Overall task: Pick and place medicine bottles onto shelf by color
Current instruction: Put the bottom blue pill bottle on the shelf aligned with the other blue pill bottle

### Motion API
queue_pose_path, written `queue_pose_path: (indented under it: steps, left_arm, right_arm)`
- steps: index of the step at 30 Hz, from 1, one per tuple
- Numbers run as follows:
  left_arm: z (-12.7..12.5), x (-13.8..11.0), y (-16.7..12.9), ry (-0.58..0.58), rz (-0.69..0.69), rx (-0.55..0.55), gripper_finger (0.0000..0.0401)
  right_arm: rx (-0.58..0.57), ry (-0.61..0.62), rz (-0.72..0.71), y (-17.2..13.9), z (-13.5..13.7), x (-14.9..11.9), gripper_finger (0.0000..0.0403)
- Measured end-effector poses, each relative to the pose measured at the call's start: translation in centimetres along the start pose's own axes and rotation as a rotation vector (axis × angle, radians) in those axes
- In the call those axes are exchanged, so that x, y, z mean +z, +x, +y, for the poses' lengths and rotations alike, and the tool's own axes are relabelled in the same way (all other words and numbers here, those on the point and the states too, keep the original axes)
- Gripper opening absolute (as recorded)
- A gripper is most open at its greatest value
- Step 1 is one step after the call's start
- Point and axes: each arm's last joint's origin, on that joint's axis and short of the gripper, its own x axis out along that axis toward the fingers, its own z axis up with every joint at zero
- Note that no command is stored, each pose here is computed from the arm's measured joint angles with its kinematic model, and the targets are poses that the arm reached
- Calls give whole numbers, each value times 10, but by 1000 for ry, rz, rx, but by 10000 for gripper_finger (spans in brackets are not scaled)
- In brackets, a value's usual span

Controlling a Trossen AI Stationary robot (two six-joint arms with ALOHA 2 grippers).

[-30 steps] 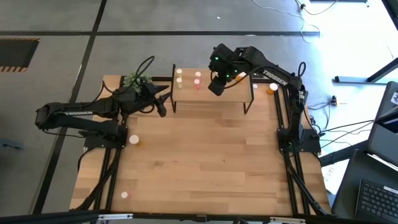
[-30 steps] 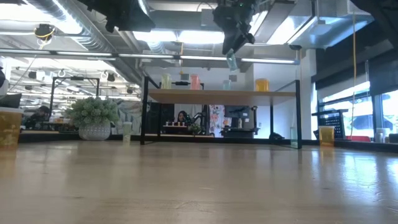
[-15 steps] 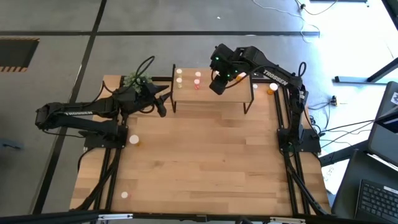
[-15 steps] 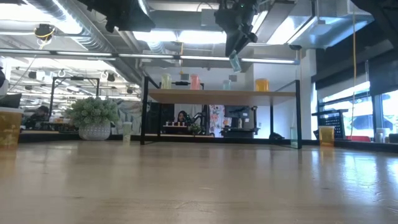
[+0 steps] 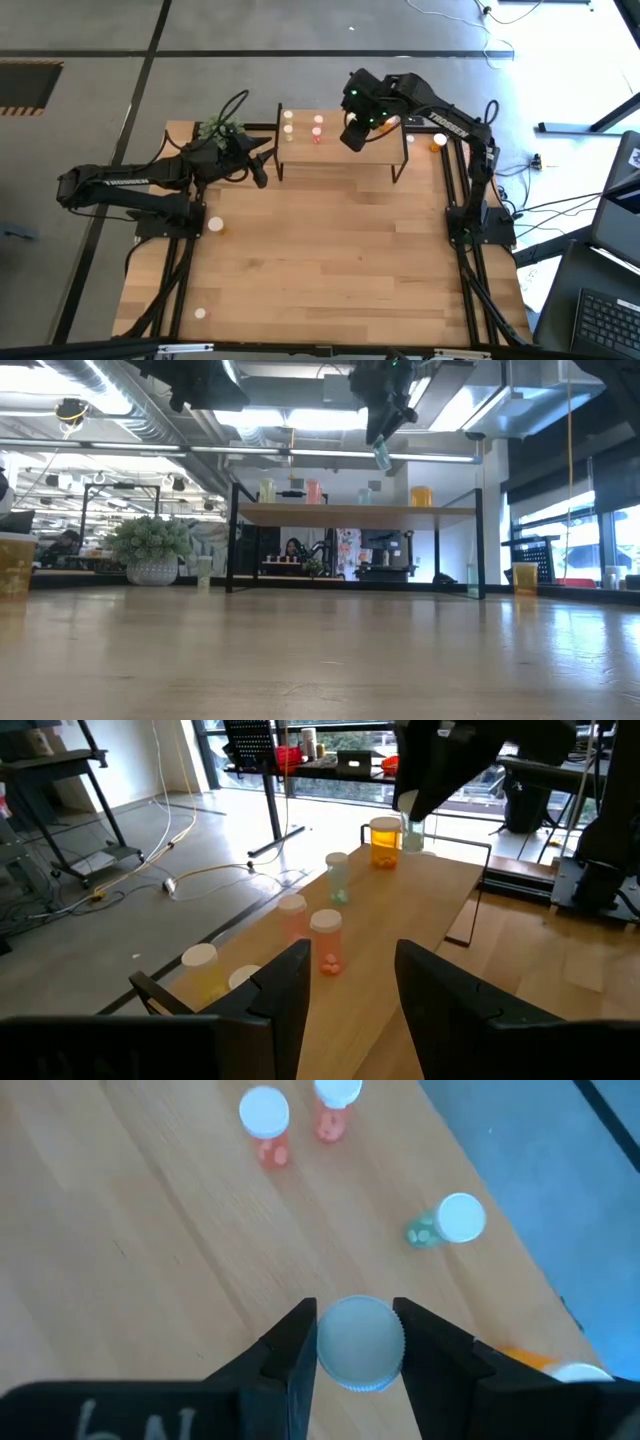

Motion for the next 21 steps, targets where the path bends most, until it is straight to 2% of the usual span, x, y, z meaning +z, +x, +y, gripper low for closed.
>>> queue_pose_path:
  steps: [7, 21]
  left_arm:
    - [0, 0, 0, 0, 0, 0, 142]
    - [0, 0, 0, 0, 0, 0, 142]
  right_arm:
    - [6, 5, -67, -29, -4, -7, 126]
    - [14, -25, -97, -42, -2, -11, 126]
